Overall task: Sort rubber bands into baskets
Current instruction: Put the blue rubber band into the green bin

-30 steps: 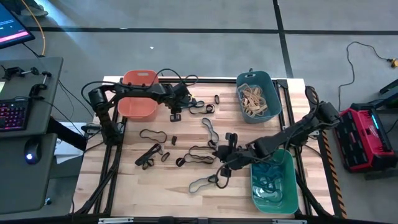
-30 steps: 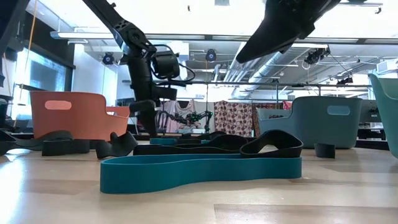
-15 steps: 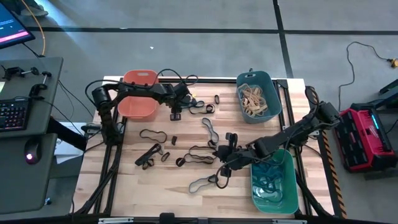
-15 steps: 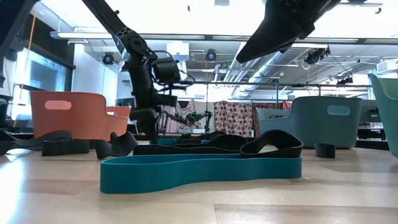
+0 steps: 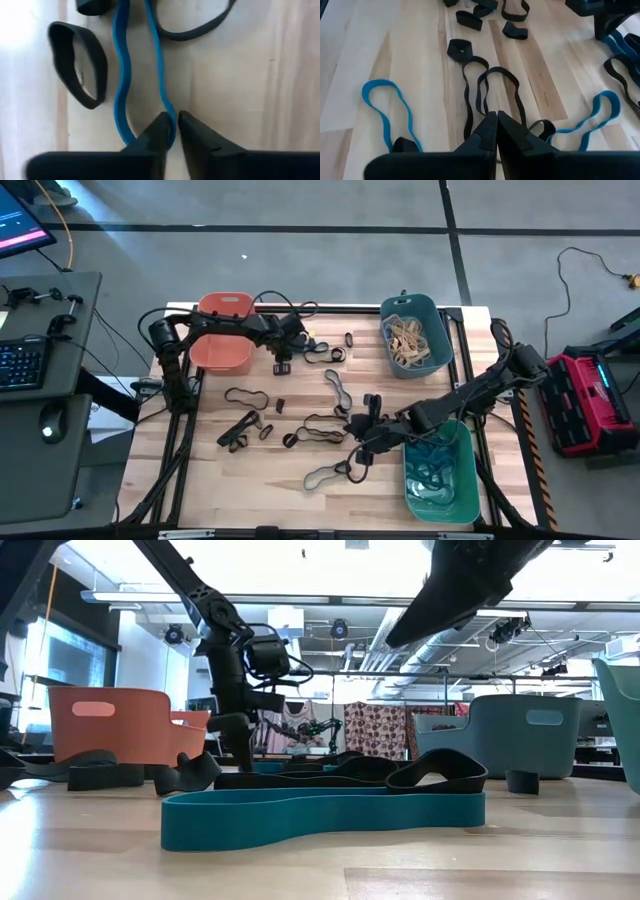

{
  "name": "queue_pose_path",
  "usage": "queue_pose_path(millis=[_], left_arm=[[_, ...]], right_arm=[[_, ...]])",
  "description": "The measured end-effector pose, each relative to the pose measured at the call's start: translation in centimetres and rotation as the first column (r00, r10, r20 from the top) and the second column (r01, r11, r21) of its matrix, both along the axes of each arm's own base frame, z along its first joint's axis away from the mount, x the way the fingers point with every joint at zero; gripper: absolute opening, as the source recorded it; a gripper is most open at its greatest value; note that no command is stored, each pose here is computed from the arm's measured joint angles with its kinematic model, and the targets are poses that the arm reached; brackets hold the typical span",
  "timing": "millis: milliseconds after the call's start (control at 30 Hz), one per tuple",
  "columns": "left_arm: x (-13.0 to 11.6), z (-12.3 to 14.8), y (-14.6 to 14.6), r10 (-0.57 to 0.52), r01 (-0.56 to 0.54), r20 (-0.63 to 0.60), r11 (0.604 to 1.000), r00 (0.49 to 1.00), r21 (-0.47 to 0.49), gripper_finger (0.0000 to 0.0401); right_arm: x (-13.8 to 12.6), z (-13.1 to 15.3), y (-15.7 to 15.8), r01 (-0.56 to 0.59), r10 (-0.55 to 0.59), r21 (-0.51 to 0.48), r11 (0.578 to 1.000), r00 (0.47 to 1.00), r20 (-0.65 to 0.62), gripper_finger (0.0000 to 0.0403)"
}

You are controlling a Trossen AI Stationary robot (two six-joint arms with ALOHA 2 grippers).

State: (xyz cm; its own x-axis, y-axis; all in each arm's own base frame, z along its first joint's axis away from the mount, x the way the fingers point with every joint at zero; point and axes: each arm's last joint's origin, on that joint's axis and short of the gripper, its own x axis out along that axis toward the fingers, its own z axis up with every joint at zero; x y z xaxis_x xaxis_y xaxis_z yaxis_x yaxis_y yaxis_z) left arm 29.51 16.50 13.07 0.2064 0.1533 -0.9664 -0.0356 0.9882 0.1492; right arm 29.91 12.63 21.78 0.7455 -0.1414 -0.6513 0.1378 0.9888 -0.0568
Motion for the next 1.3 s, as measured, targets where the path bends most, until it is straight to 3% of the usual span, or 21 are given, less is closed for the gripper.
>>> queue_pose_path(millis=[133, 300, 500, 800, 1000, 1300], left_arm=[[0.0, 0.3, -0.3, -0.010, 0.010, 0.006, 1.000, 1.000, -0.015, 0.0008], [-0.3, 1.7, -1.6, -0.019, 0.035, 0.094, 0.983, 0.995, -0.179, 0.0003], [0.1, 4.0, -2.8, 0.026, 0.034, 0.223, 0.964, 0.975, -0.262, 0.0001], [1.4, 5.5, -5.3, 0.069, 0.038, 0.310, 0.945, 0.948, -0.326, 0.0001], [2.6, 5.7, -7.7, 0.053, 0.074, 0.342, 0.934, 0.938, -0.348, 0.0001], [4.3, 6.4, -11.1, 0.007, 0.203, 0.447, 0.884, 0.895, -0.421, 0.0001]], right_arm=[[-0.1, -0.1, 0.0, -0.006, 0.006, 0.009, 1.000, 1.000, -0.012, 0.0000], [-0.1, -0.1, 0.2, 0.020, -0.018, 0.124, 0.992, 1.000, -0.022, 0.0000], [0.2, -0.7, -0.1, 0.062, -0.061, 0.072, 0.996, 0.998, -0.020, 0.0006], [1.7, -2.6, -1.4, 0.165, -0.165, -0.008, 0.986, 0.986, -0.017, 0.0109], [2.8, -3.7, -2.5, 0.248, -0.243, -0.188, 0.950, 0.969, 0.050, 0.0171], [5.0, -5.5, -2.5, 0.140, -0.119, -0.455, 0.880, 0.990, 0.075, 0.0184]])
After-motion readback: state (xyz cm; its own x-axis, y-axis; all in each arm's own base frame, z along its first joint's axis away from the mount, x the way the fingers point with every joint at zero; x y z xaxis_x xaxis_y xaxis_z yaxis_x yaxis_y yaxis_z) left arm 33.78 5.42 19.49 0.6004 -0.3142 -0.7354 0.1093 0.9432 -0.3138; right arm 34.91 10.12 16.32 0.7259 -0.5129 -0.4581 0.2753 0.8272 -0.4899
